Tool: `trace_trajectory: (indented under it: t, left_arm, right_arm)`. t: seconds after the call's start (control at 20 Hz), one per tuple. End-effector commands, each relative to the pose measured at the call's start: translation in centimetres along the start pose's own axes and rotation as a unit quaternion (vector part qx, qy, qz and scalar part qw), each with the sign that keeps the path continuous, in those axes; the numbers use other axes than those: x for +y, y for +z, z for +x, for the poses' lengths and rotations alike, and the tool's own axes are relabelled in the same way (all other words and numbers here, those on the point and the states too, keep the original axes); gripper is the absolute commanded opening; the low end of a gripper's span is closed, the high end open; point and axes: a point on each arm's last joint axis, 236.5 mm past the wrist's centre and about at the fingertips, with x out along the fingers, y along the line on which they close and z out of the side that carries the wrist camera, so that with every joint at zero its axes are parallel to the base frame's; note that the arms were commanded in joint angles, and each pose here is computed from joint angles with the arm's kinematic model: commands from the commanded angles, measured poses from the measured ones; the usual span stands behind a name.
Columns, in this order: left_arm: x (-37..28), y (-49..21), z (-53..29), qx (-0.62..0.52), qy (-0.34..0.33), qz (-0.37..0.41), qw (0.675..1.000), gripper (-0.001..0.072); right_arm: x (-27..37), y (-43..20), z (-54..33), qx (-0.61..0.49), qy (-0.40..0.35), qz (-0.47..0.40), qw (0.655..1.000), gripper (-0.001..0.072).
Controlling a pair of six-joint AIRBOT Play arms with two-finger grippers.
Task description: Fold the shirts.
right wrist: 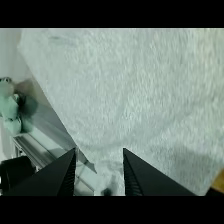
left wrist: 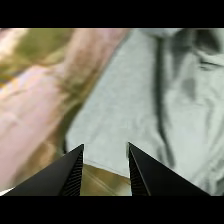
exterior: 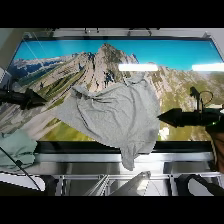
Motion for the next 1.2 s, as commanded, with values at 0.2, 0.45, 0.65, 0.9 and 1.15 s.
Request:
trace_trajectory:
  t: [0.2, 0.45, 0.65, 0.9, 1.15]
  left_arm:
    - [2.0, -0.3, 4.6, 0.073, 0.028, 0.019, 0.997, 0.0295]
    - [2.9, -3.1, 7.2, 0.189, 0.042, 0.004, 0.981, 0.0295]
    - [1.6, -5.6, 8.4, 0.265, 0.027, 0.011, 0.964, 0.0294]
    - [-0.3, -7.3, 8.8, 0.313, 0.018, 0.026, 0.949, 0.0067]
    - [-0.3, -7.4, 8.7, 0.315, 0.016, 0.024, 0.949, 0.0021]
  right_arm:
    - [-1.1, -3.3, 0.5, 0.011, -0.006, 0.025, 1.000, 0.0340]
    - [-0.8, -3.7, 0.5, 0.019, 0.000, 0.025, 1.000, 0.0340]
    - [-0.6, -3.8, 0.5, 0.023, 0.003, 0.025, 0.999, 0.0340]
    - [-4.7, -4.8, -1.0, 0.033, -0.069, 0.089, 0.993, 0.0342]
    - [-8.4, -7.9, -0.6, 0.034, -0.112, 0.195, 0.974, 0.0494]
